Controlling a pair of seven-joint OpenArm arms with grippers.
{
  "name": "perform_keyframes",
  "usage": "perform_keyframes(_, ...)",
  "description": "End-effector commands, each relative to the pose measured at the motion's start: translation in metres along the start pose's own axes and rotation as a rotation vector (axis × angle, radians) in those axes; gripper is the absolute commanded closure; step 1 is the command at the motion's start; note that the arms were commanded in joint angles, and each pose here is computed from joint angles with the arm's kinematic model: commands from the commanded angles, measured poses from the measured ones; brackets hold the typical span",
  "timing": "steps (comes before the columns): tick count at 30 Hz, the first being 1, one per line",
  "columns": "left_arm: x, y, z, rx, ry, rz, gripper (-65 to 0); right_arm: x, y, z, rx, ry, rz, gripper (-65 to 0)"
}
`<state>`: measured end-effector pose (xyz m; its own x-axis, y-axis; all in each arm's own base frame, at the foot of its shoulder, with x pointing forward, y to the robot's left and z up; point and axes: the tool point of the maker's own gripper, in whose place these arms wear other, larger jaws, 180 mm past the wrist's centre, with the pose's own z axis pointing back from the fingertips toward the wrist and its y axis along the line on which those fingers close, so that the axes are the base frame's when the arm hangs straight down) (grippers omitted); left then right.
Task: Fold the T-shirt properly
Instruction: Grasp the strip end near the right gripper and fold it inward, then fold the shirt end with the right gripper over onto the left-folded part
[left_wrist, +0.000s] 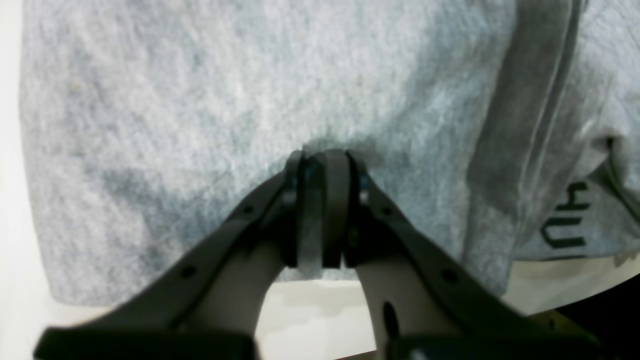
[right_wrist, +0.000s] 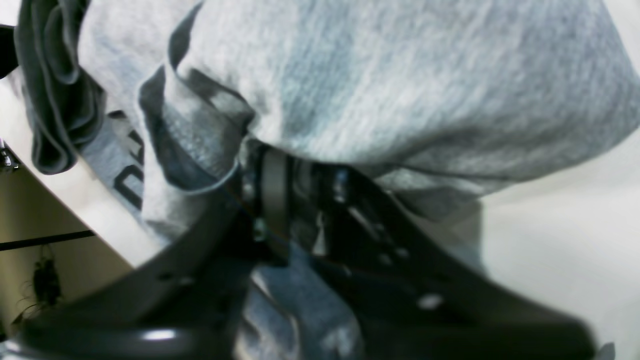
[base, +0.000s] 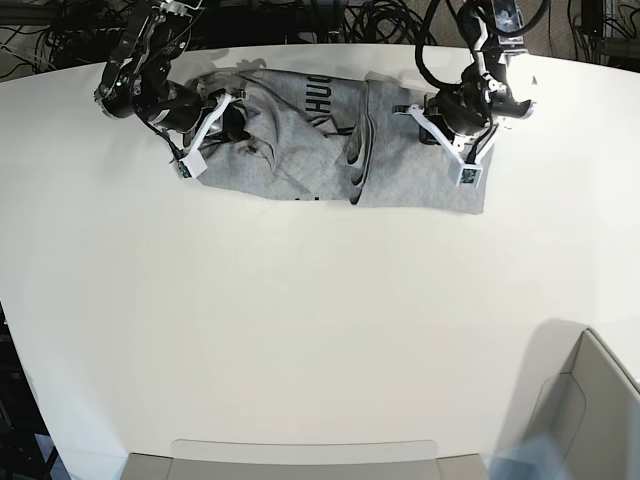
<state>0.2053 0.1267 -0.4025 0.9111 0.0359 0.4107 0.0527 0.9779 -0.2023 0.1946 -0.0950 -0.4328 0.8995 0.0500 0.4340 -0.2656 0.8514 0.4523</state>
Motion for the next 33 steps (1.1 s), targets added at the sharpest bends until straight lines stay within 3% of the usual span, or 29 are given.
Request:
perform_keyframes(1,0.008,0.000,0.004,-0.002,-0.032,-0.006,-6.2,-0.048,-0.018,0.002,-0.093,0.240,0.023,-2.9)
perform_keyframes(2,0.008,0.000,0.004,-0.001,-0.032,-0.005,-6.2,-0.044,-0.020,0.002,-0.099,0.238,0.029,0.0)
perform_keyframes(9,-0.001,0.001,0.004,0.001,-0.014,-0.001,-6.2,-0.020,-0.037,0.006,-0.167,0.222,0.048,0.0)
perform_keyframes(14,0.000,0.000,0.004,0.000,-0.015,-0.002,-6.2,0.006,-0.078,0.033,-0.266,0.094,-0.086,0.0)
perform_keyframes(19,-0.009,0.000,0.004,0.000,0.004,0.002,-6.2,0.022,-0.110,0.061,-0.348,0.038,-0.104,0.0)
perform_keyframes(33,-0.010,0.011,0.007,0.025,0.010,-0.015,-6.2,0.024,-0.113,0.064,-0.360,0.043,-0.092,0.0)
